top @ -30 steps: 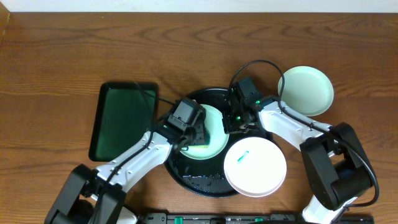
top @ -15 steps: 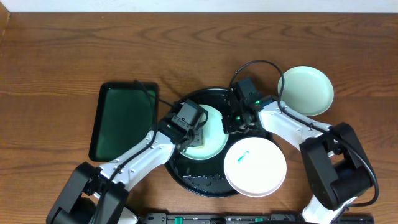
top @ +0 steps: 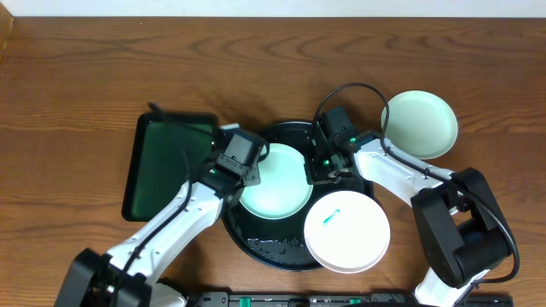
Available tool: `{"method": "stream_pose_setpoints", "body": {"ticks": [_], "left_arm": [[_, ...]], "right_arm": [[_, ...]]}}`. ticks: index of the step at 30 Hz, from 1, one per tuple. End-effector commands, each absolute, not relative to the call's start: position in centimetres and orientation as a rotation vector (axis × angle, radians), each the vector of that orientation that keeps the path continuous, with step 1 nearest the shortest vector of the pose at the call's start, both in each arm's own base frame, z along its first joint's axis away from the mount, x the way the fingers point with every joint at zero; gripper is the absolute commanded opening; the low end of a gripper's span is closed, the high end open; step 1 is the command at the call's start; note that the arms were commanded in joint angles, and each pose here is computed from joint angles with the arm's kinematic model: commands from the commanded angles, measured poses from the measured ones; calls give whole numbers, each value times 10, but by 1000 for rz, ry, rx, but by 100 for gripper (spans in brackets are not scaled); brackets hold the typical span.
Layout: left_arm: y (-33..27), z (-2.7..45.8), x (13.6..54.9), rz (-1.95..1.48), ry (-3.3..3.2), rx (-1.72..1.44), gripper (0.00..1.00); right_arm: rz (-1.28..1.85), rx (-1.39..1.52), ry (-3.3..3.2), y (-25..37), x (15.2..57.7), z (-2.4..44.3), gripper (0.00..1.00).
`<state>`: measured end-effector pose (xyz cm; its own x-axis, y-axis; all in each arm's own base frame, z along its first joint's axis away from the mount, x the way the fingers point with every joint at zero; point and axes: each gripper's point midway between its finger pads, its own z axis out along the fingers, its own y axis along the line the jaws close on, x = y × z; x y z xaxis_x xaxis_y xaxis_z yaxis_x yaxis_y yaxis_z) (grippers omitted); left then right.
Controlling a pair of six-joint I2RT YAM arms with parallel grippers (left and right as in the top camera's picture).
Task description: Clean dirty plates on tray and stack at the side
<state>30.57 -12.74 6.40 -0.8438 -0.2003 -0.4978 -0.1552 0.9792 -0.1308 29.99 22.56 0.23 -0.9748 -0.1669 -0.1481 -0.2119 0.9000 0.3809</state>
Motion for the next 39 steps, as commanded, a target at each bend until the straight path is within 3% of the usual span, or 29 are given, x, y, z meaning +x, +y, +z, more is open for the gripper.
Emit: {"method": "stream_pose_setpoints", "body": {"ticks": [1, 5, 11, 17, 25, 31, 39], "left_arm": [[-168, 70, 299, -416, 2645, -180, 7], [-204, 61, 284, -627, 2710, -84, 7], [-205, 22, 267, -526, 2836, -53, 7], [-143, -9, 262, -22, 2883, -123, 7], [-83, 32, 275, 388, 2670, -161, 7], [-101, 61, 288, 194, 2588, -196, 7], [-193, 57, 281, -473, 2701, -77, 7]], "right_arm": [[512, -323, 2999, 213, 294, -15, 1], [513, -323, 2997, 213, 294, -15, 1], [513, -323, 2996, 213, 295, -15, 1], [512, -323, 2999, 213, 294, -15, 1], [511, -333, 2997, 213, 294, -15, 1], [511, -333, 2997, 213, 294, -15, 1], [512, -333, 2996, 213, 294, -15, 1]]}}
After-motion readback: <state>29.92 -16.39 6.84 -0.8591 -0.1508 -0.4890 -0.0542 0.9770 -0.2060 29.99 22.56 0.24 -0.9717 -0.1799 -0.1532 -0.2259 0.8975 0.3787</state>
